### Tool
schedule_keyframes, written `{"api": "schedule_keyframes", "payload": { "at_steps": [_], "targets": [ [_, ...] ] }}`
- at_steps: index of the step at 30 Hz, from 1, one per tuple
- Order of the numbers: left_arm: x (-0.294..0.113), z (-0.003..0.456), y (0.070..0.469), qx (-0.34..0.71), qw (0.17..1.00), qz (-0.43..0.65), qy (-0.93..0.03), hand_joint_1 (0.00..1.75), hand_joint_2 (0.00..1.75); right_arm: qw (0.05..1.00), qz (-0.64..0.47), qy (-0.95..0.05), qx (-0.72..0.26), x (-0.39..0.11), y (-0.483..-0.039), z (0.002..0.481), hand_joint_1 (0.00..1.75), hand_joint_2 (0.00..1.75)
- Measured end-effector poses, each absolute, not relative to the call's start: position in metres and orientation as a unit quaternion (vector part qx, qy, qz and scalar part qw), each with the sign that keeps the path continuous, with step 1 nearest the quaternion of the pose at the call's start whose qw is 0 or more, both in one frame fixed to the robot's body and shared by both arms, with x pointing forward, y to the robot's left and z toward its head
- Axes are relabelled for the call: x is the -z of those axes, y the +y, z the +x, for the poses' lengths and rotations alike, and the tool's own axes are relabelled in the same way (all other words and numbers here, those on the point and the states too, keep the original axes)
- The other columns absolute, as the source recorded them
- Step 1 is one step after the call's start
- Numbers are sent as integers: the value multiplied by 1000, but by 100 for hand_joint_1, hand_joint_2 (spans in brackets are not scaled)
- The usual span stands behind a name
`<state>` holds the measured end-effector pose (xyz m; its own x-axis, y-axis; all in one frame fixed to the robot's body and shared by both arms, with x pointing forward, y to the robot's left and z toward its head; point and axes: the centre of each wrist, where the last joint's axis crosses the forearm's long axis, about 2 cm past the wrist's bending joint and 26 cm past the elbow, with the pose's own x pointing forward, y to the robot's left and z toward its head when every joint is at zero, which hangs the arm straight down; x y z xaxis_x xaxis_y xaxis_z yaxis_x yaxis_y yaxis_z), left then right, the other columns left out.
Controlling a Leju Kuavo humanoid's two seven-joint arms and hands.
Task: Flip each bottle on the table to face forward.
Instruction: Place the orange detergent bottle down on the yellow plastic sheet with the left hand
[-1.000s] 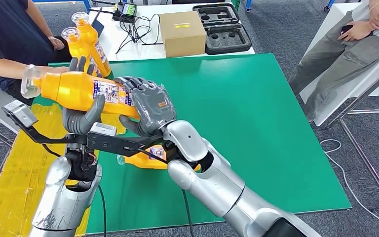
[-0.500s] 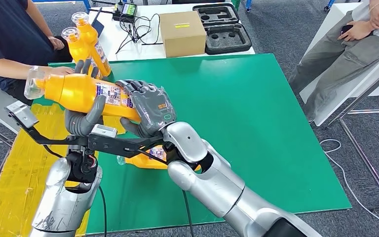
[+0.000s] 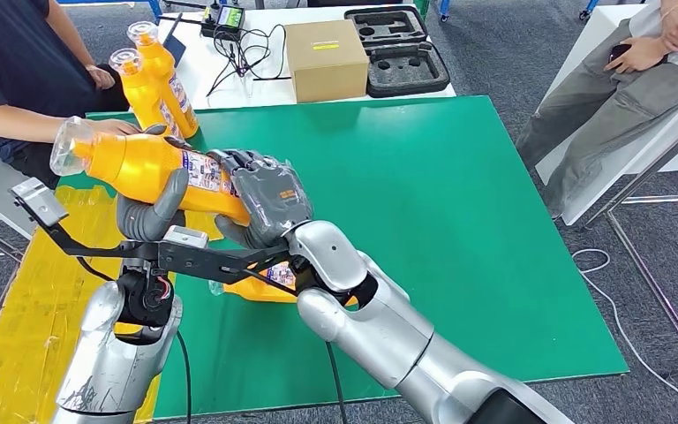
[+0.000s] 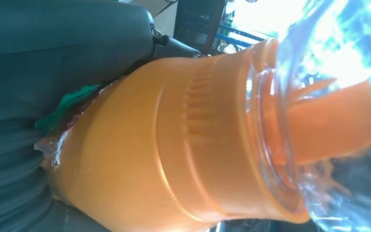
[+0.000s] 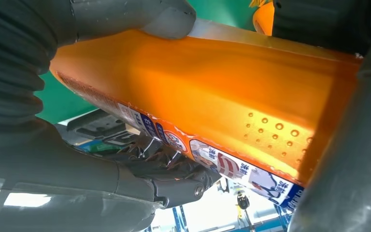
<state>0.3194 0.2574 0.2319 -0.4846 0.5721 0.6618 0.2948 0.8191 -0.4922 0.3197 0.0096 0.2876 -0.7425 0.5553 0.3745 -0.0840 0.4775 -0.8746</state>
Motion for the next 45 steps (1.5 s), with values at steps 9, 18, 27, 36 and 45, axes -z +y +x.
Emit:
{"api": "schedule_keyframes", "payload": {
  "at_steps": [9,18,27,36,45],
  "targets": [
    [-231,319,258,-163,438,-260,-845,175,175,329,-145,-789,-498,-284,13,320,36,87],
    [-233,318,263,-168,430,-254,-850,175,175,325,-154,-794,-491,-277,7,321,0,0],
    [-237,313,272,-174,416,-241,-859,175,175,337,-159,-802,-467,-276,-14,327,0,0],
    [-239,313,285,-181,408,-186,-876,175,175,341,-170,-817,-432,-286,-34,335,0,0],
    [-242,318,337,-138,338,172,-915,175,175,331,-196,-866,-318,-301,-107,347,0,0]
  ]
}}
